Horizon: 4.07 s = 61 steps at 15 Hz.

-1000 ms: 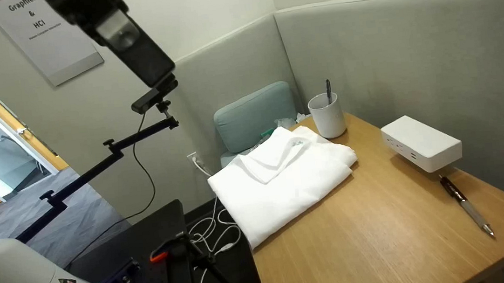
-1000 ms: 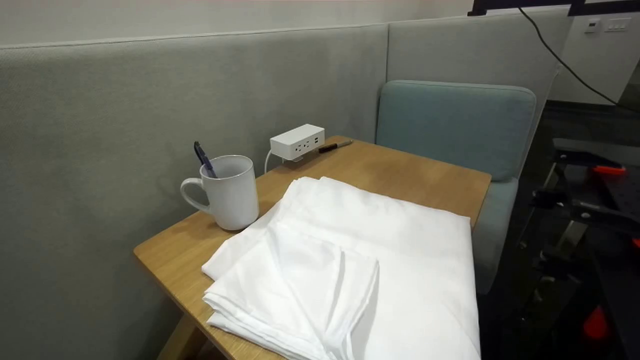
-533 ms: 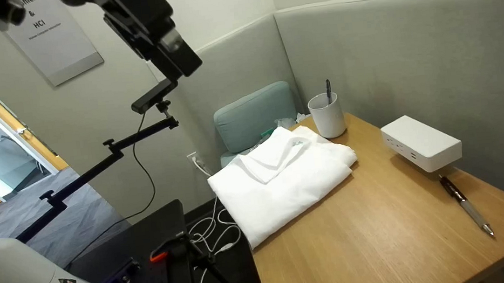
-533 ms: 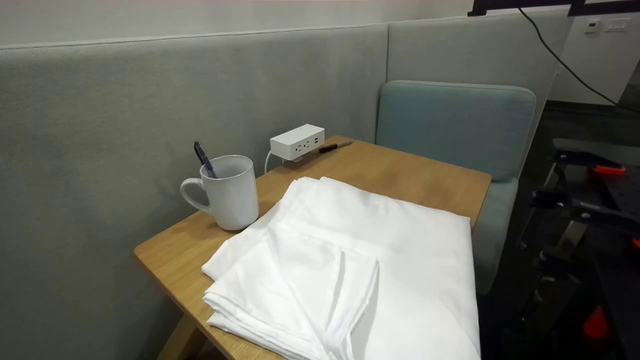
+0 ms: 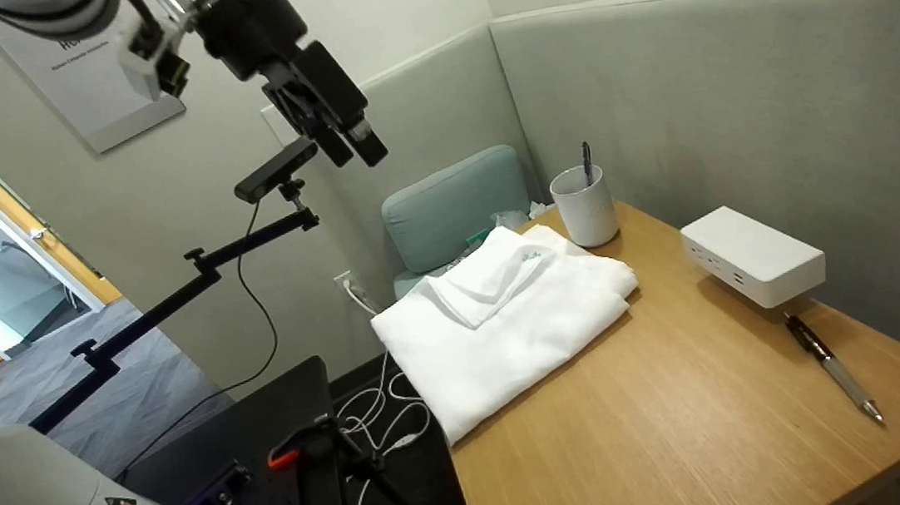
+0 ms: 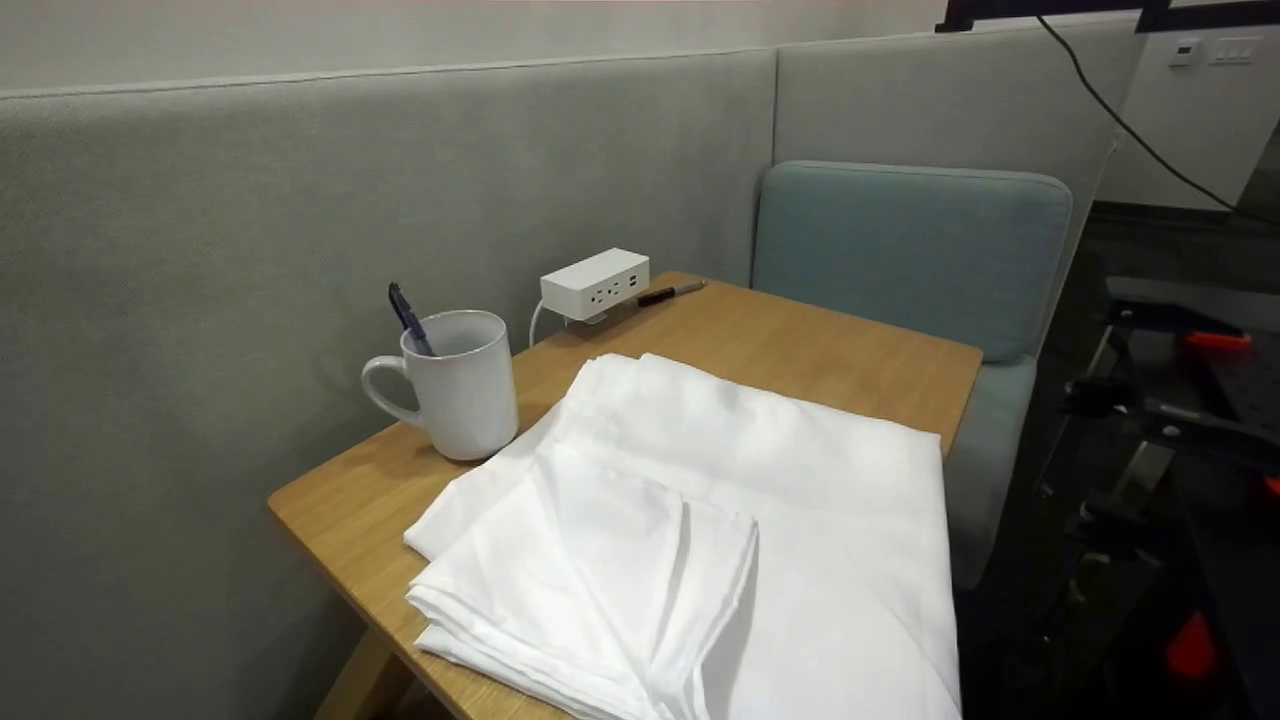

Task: Unfold the pillow case

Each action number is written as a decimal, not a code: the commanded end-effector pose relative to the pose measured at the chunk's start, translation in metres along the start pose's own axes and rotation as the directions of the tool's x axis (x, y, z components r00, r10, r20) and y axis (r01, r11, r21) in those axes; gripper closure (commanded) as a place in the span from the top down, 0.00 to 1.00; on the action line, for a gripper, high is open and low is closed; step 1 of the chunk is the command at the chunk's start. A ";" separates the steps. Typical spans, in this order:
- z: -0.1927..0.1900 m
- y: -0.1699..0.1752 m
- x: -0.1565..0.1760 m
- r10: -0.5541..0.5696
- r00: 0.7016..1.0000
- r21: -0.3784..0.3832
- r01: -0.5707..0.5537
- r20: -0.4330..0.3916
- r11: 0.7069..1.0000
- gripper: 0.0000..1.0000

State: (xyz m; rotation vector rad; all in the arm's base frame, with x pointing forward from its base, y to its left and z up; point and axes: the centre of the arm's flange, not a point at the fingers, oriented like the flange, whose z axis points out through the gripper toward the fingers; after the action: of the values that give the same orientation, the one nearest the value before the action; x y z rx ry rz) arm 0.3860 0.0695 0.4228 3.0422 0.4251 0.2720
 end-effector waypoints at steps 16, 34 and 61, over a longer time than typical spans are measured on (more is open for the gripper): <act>0.111 -0.099 0.041 0.016 0.998 -0.015 -0.015 0.054 1.000 1.00; 0.292 -0.236 0.081 0.175 0.975 0.233 -0.204 0.139 0.951 1.00; 0.312 -0.266 0.093 0.170 0.980 0.176 -0.186 0.106 0.967 0.01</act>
State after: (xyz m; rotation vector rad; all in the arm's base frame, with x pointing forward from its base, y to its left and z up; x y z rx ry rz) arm 0.4669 0.3447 0.0800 3.2489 0.1494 0.1160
